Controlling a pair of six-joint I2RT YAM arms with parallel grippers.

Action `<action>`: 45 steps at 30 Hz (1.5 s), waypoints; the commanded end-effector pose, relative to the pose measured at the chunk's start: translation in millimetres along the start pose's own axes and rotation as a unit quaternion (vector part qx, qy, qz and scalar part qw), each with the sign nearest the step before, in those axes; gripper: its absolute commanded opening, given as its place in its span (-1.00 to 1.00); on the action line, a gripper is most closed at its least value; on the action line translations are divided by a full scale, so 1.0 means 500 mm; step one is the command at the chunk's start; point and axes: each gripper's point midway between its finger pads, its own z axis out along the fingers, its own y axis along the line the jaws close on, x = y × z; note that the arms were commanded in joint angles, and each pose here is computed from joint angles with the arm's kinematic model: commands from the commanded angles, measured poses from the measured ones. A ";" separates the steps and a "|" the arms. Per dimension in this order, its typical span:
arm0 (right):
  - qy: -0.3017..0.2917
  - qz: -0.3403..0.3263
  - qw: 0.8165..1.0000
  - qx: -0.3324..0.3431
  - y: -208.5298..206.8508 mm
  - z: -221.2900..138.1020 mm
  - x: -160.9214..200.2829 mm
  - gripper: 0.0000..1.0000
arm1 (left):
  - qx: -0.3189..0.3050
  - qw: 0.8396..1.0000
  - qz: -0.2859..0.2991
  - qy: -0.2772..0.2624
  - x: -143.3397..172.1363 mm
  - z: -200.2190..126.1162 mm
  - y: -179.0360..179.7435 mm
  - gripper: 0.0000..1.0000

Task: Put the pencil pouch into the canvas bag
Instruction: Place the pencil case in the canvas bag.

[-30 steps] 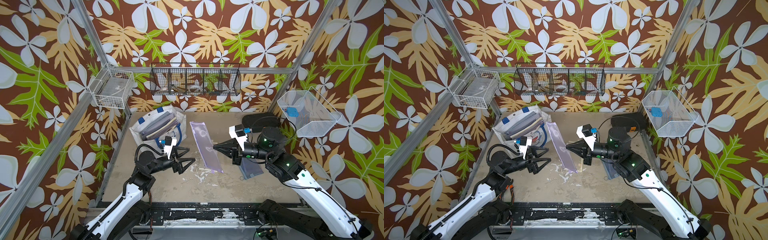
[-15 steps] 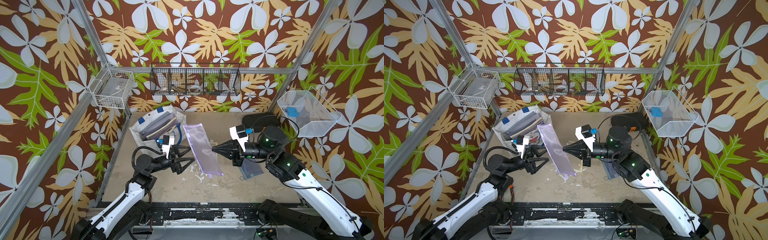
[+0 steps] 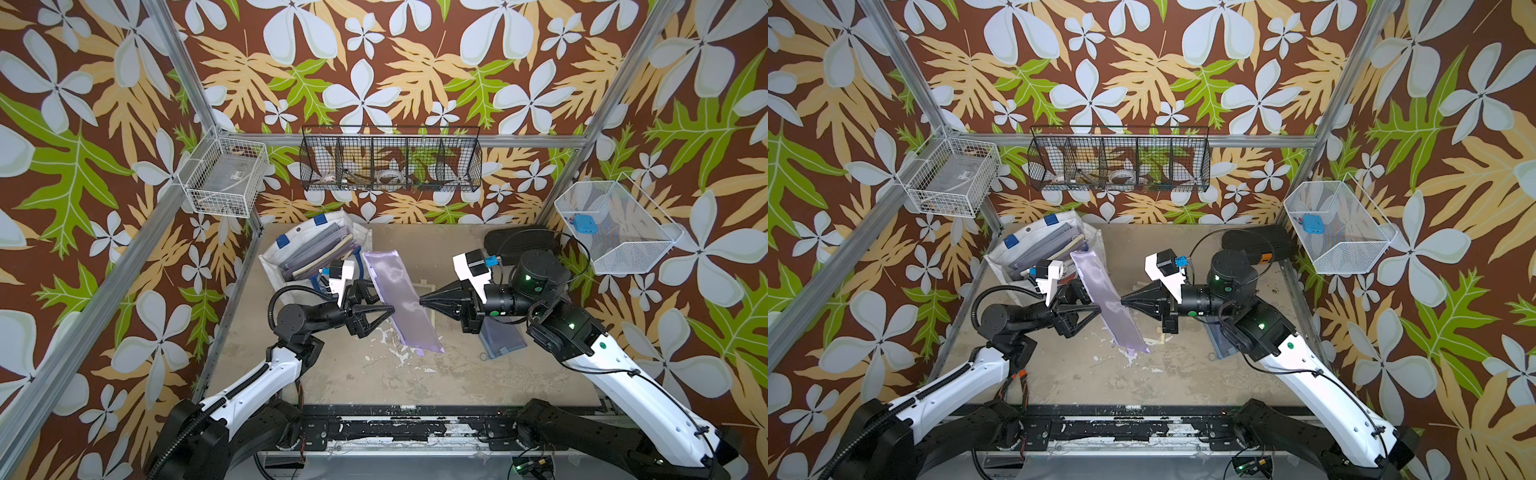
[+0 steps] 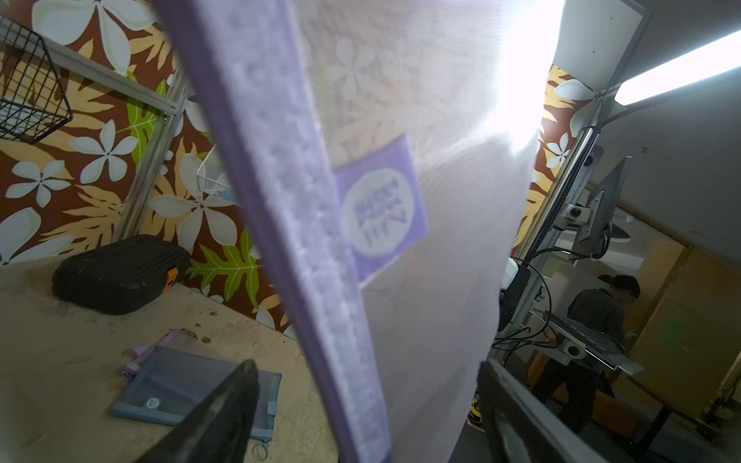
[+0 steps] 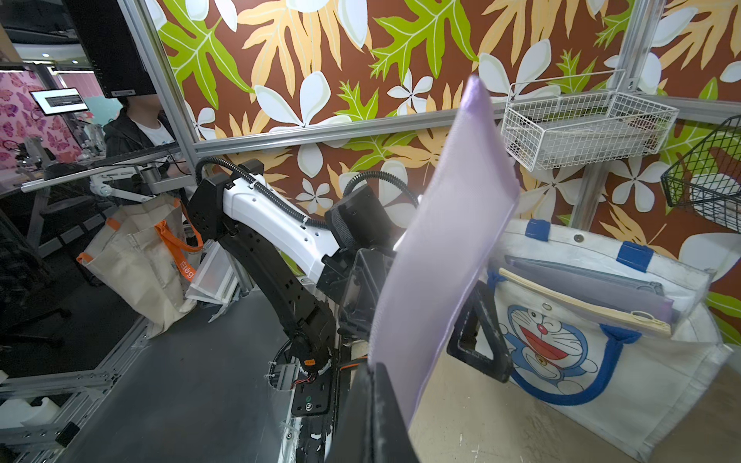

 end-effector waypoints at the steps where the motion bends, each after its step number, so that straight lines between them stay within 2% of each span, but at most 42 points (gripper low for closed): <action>1: -0.008 -0.011 1.000 -0.005 0.007 -0.001 -0.012 -1.00 | 0.028 0.999 0.027 -0.011 -0.018 0.007 -0.029 0.31; 6: -0.006 -0.011 1.000 0.001 0.003 -0.002 -0.010 -1.00 | 0.034 0.999 0.030 -0.021 -0.017 -0.003 -0.042 -0.49; 10: -0.002 -0.007 1.000 0.015 -0.008 -0.001 -0.001 -1.00 | 0.025 0.999 0.035 -0.026 -0.016 -0.013 -0.049 -0.90; 11: -0.001 -0.006 1.000 0.024 -0.014 -0.001 0.000 -1.00 | 0.020 0.999 0.035 -0.023 -0.014 -0.013 -0.047 -0.98; 13: 0.001 -0.001 0.999 0.051 -0.032 -0.003 0.002 -0.98 | 0.002 0.999 0.043 -0.015 -0.011 -0.016 -0.042 -1.00; 17: 0.002 0.006 0.993 0.118 -0.071 -0.017 -0.001 -0.24 | -0.079 0.994 0.079 0.021 -0.006 -0.024 -0.011 -1.00; 20: -0.001 0.002 0.985 0.172 -0.096 -0.036 -0.005 0.29 | -0.179 0.975 0.115 0.072 -0.008 -0.041 0.035 -1.00; 22: 0.003 0.002 0.977 0.212 -0.118 -0.051 -0.002 0.66 | -0.249 0.953 0.131 0.114 -0.010 -0.061 0.070 -1.00; 24: 0.012 0.006 0.968 0.252 -0.142 -0.065 0.007 0.86 | -0.305 0.931 0.143 0.143 -0.019 -0.079 0.098 -1.00; 29: 0.046 0.025 0.945 0.324 -0.189 -0.091 0.042 0.91 | -0.408 0.876 0.175 0.187 -0.067 -0.111 0.146 -1.00; 32: 0.062 0.035 0.934 0.350 -0.205 -0.102 0.063 0.91 | -0.462 0.836 0.214 0.204 -0.113 -0.130 0.168 -1.00; 35: 0.068 0.038 0.930 0.358 -0.209 -0.108 0.075 0.92 | -0.511 0.792 0.252 0.220 -0.165 -0.145 0.188 -1.00; 38: 0.067 0.039 0.930 0.359 -0.208 -0.109 0.079 0.93 | -0.544 0.754 0.283 0.235 -0.211 -0.147 0.208 -1.00; 40: 0.068 0.039 0.930 0.358 -0.208 -0.109 0.082 0.93 | -0.573 0.717 0.308 0.251 -0.237 -0.160 0.228 -1.00; 42: 0.068 0.039 0.931 0.356 -0.207 -0.108 0.087 0.94 | -0.609 0.664 0.336 0.275 -0.261 -0.184 0.257 -1.00; 44: 0.070 0.038 0.934 0.349 -0.205 -0.103 0.092 0.97 | -0.635 0.625 0.348 0.290 -0.283 -0.205 0.282 -1.00; 45: 0.072 0.037 0.936 0.342 -0.204 -0.099 0.095 1.00 | -0.645 0.610 0.352 0.298 -0.292 -0.214 0.298 -1.00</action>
